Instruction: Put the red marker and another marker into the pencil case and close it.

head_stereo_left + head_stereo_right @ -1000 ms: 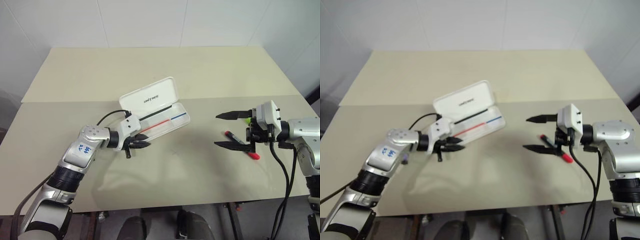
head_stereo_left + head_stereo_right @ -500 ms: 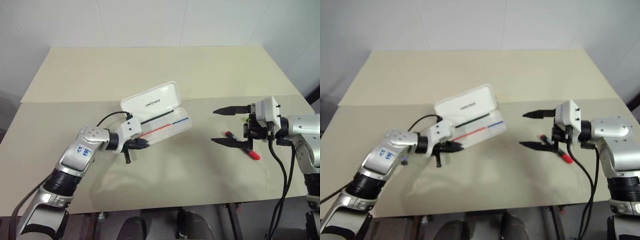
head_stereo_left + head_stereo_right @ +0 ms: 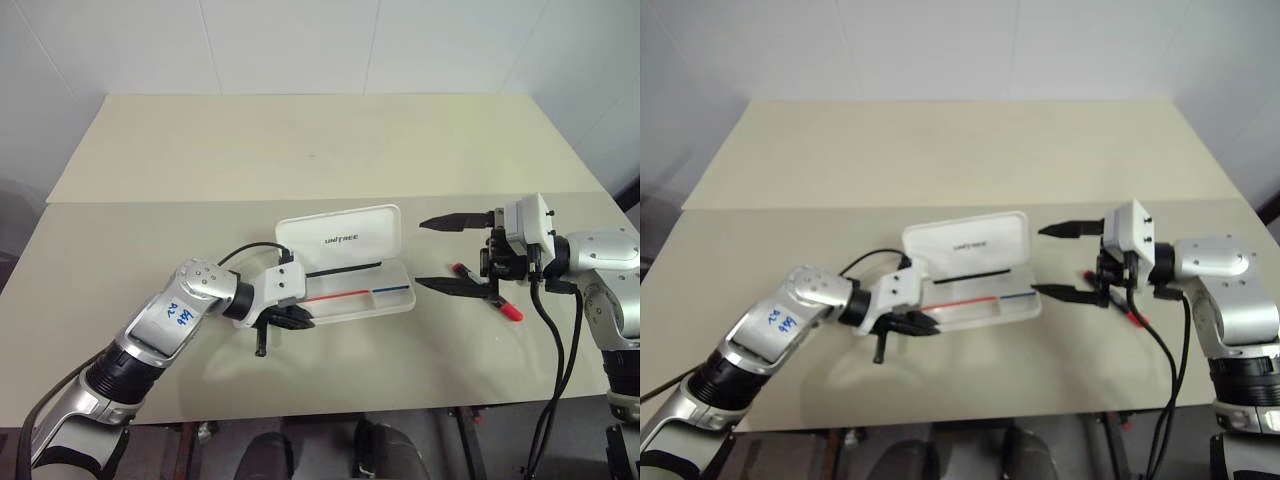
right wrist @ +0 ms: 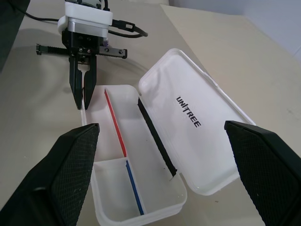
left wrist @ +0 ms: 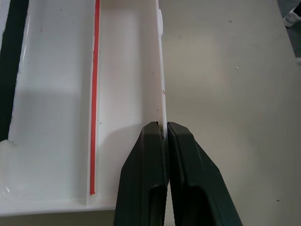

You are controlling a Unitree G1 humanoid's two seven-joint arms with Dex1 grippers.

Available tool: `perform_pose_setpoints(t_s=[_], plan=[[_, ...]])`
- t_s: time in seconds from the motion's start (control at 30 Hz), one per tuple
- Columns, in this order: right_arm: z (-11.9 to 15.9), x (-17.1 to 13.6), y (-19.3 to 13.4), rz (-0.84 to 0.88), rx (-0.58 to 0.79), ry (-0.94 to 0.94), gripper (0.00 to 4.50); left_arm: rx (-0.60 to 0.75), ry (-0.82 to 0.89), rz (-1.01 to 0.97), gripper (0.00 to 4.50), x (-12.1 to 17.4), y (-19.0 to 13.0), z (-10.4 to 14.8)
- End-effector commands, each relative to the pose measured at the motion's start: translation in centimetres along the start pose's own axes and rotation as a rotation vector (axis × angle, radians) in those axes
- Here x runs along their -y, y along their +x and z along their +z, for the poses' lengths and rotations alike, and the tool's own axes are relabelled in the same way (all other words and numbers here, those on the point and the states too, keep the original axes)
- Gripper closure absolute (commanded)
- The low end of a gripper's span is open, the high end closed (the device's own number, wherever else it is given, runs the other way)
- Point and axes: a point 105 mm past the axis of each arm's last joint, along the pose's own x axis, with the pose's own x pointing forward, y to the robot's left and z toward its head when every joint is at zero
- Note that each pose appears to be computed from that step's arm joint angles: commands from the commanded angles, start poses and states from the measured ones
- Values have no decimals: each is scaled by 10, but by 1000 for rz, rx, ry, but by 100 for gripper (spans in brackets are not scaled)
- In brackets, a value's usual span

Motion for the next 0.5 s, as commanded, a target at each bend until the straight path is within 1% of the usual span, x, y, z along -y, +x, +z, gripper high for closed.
perform_pose_setpoints(t_s=[0.03, 0.13, 0.23, 0.27, 0.3, 0.43, 0.5], plan=[[12, 1, -6, -18, 12, -39, 0, -2, 49, -80, 448, 13, 7, 7], [14, 1, -5, -25, 17, -40, 0, -52, 48, -88, 448, 13, 10, -1], [14, 1, -3, -28, 19, -40, 0, -57, 31, -88, 448, 11, 11, -3], [14, 0, -3, -29, 20, -39, 0, -49, 29, -79, 392, 9, 12, -1], [13, 0, -3, -30, 21, -39, 0, -41, 25, -73, 368, 8, 12, 1], [13, 2, 0, -31, 27, -37, 0, -2, 21, -66, 233, 4, 11, 10], [13, 2, 2, -30, 31, -36, 0, 14, 11, -66, 233, 4, 11, 13]])
